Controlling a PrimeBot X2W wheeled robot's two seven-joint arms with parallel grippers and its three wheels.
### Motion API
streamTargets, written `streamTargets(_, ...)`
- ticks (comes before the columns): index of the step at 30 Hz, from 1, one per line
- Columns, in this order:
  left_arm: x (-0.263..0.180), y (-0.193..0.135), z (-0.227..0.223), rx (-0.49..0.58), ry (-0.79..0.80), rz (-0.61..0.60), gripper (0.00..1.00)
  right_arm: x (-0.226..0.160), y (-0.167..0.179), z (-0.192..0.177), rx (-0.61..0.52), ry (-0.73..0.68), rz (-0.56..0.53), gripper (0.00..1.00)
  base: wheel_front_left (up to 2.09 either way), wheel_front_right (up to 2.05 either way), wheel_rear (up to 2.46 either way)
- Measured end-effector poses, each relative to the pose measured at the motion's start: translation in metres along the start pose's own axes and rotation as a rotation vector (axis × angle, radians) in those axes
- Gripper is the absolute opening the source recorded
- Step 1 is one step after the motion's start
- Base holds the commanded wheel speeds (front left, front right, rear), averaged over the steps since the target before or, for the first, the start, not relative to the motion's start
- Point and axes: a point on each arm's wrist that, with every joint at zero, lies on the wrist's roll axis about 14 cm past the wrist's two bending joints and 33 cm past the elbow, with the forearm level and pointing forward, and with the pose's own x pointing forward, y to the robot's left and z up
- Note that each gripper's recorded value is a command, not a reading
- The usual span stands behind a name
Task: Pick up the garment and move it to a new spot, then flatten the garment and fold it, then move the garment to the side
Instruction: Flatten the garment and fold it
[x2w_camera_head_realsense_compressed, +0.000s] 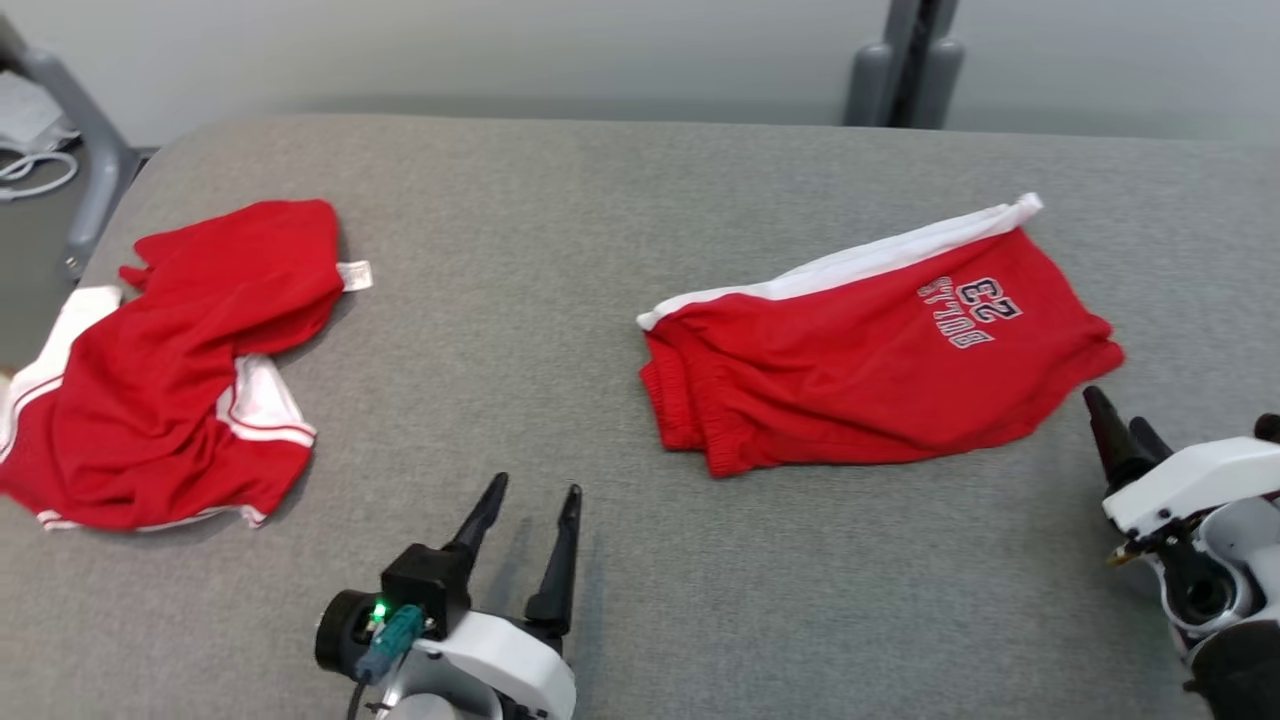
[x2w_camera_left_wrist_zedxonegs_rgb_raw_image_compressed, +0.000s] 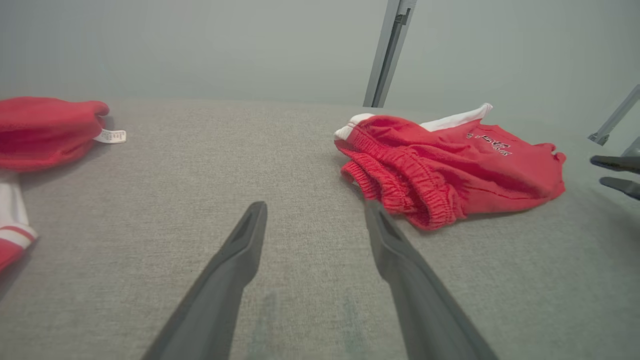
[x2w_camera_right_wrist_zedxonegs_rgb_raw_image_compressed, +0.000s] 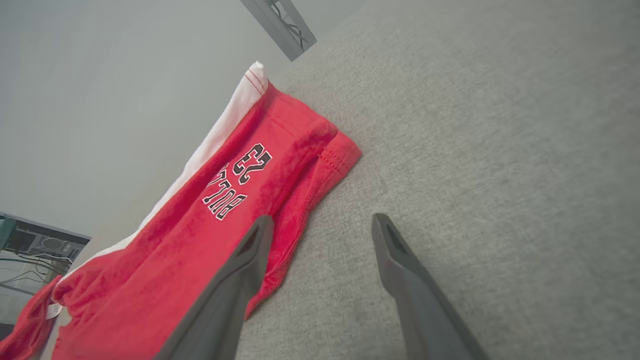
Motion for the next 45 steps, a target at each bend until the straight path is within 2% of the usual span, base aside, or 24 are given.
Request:
streamTargets(4, -0.005, 0.001, -0.008, 0.000, 0.025, 0.008, 1.00, 0.019, 0.006, -0.007, 0.093, 0.059, 0.006, 1.00, 0.00, 0.00, 0.00)
streamTargets(13, -0.005, 0.010, -0.012, 0.004, 0.040, 0.040, 1.00, 0.046, 0.005, -0.009, 0.179, 0.117, -0.008, 1.00, 0.00, 0.00, 0.00)
streamTargets(27, -0.001, 0.018, -0.008, -0.013, 0.035, 0.083, 1.00, 0.072, 0.013, -0.011, 0.174, 0.161, -0.001, 1.00, 0.00, 0.00, 0.00)
streamTargets(28, -0.001, 0.018, -0.007, -0.014, 0.032, 0.085, 1.00, 0.072, 0.014, -0.012, 0.171, 0.164, 0.000, 0.83, 0.00, 0.00, 0.00)
streamTargets(29, -0.001, 0.019, -0.007, -0.019, 0.031, 0.088, 1.00, 0.073, 0.015, -0.012, 0.164, 0.166, 0.003, 0.31, 0.00, 0.00, 0.00)
streamTargets(30, -0.001, 0.019, -0.007, -0.019, 0.030, 0.090, 1.00, 0.073, 0.016, -0.012, 0.158, 0.166, 0.005, 0.00, 0.00, 0.00, 0.00)
streamTargets(38, 0.000, 0.019, -0.003, -0.019, 0.018, 0.092, 1.00, 0.070, 0.023, -0.012, 0.135, 0.139, 0.025, 0.00, 0.00, 0.00, 0.00)
streamTargets(45, 0.005, 0.011, 0.001, -0.022, 0.004, 0.064, 1.00, 0.057, 0.018, 0.003, 0.213, 0.034, 0.016, 0.00, 0.00, 0.00, 0.00)
